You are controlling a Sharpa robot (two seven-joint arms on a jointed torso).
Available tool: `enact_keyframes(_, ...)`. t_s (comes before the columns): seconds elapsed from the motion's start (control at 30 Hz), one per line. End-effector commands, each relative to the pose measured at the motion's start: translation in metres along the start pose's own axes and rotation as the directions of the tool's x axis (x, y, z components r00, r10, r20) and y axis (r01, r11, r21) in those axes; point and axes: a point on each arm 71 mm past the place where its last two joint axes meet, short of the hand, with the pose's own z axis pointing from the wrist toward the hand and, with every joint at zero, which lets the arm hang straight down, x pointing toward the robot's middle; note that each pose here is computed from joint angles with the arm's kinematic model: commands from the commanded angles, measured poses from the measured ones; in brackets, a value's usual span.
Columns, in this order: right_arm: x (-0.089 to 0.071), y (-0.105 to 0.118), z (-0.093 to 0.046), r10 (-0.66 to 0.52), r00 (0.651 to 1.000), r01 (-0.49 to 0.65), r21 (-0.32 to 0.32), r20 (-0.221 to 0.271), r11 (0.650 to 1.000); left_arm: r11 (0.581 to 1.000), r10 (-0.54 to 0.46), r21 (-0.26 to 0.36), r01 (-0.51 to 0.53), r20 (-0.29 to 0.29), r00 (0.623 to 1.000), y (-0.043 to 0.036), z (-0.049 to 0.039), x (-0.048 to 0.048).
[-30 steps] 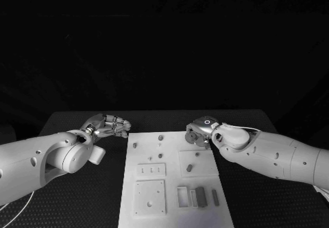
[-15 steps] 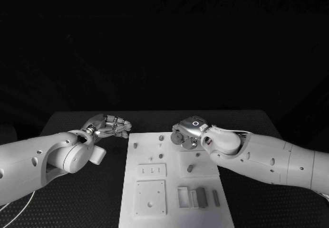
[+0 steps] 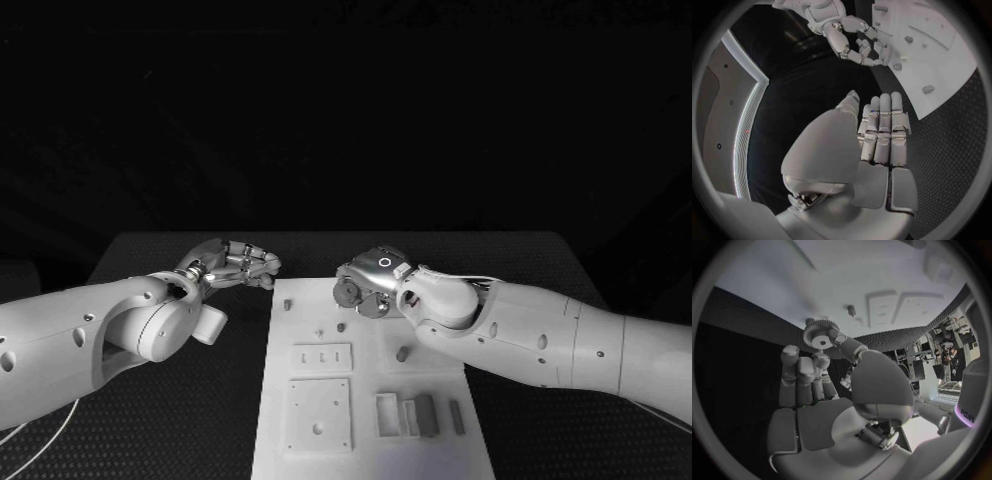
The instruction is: Assemble the parts on the task board
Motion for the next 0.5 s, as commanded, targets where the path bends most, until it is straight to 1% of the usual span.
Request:
enact_keyframes(0.03, 0.001, 0.005, 0.004, -0.012, 1.000, 0.012, -0.021, 0.003, 1.000, 1.000, 0.003, 0.010, -0.003, -0.004, 1.000, -0.0021, 0.0010, 0.0022)
enact_keyframes(0.23, 0.007, 0.011, 0.010, -0.014, 1.000, 0.014, -0.027, -0.007, 1.000, 1.000, 0.007, 0.011, -0.007, -0.003, 1.000, -0.0032, 0.0022, 0.0041)
enact_keyframes(0.4, 0.012, 0.013, 0.013, -0.019, 1.000, 0.019, -0.027, -0.021, 0.999, 1.000, 0.008, 0.014, -0.008, -0.005, 1.000, -0.0049, 0.0030, 0.0050)
enact_keyframes(0.5, 0.015, 0.012, 0.014, -0.029, 0.999, 0.028, -0.026, -0.021, 0.999, 1.000, 0.008, 0.017, -0.008, -0.005, 1.000, -0.0058, 0.0029, 0.0054)
